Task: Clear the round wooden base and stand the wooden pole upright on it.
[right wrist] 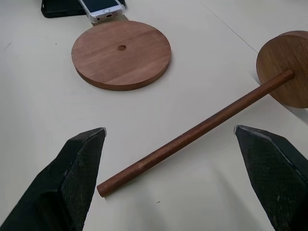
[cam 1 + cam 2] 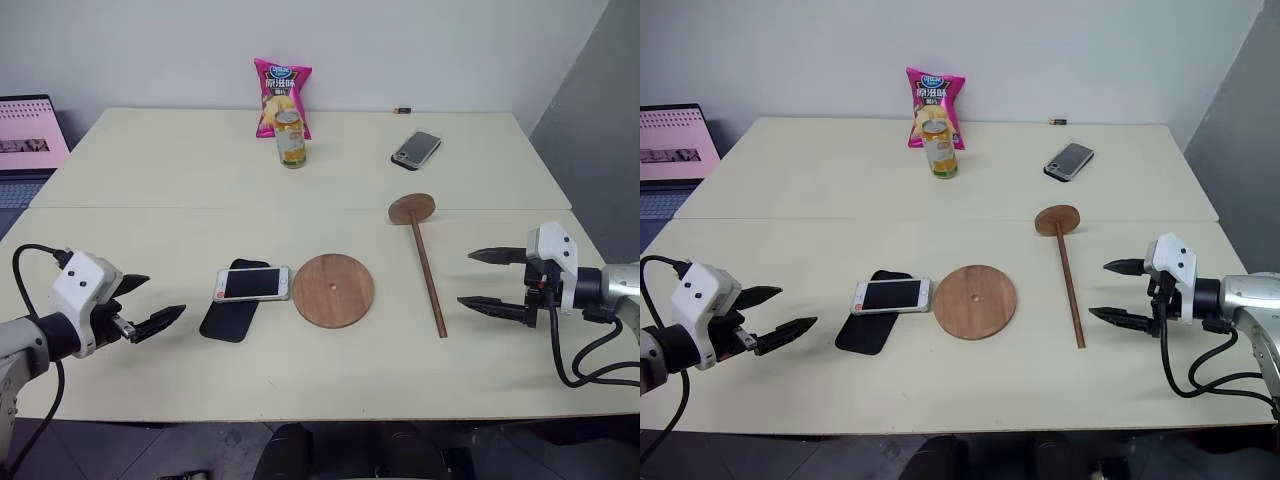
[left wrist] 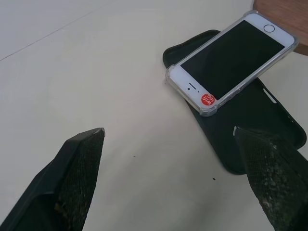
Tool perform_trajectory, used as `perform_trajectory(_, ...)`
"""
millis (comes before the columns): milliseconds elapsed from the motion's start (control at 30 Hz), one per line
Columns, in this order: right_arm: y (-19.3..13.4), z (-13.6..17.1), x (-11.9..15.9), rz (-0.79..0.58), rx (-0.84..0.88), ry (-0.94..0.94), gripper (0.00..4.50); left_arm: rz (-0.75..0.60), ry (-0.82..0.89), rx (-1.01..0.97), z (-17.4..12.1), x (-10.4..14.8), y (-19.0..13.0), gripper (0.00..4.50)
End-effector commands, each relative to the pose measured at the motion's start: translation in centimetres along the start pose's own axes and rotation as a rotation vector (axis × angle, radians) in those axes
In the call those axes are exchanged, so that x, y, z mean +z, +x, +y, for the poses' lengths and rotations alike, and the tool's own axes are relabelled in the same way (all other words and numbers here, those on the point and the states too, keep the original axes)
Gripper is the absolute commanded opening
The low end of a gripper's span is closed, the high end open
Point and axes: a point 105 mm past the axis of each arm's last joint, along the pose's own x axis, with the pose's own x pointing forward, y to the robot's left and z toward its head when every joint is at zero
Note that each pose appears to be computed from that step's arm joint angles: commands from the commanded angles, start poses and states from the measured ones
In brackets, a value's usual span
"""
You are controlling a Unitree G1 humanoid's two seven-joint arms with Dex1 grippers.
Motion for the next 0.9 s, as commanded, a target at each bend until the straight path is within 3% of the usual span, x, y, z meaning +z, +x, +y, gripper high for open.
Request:
perform_trajectory(33, -0.7, -0.1, 1.2, -0.01, -0.017, -0.044, 4.5, -0.013, 0.043, 0.006, 0.4, 0.8, -0.2, 4.48)
perform_trajectory(600, -0.4, 0.1, 1.4, -0.03, -0.014, -0.042, 4.5, -0.048, 0.165, 0.0, 0.8, 1.6, -0.2, 4.48)
perform_trajectory(700, 0.1, 0.6, 1.6, -0.033, 0.008, -0.05, 4.5, 0.022, 0.244, -0.126, -1.2, 0.7, 0.2, 4.48)
perform_trajectory(900, 0.9, 1.8, 3.2, -0.092, 0.032, -0.029, 4.5, -0.02, 0.337, -0.223, -2.8, 2.7, 1.7, 4.48)
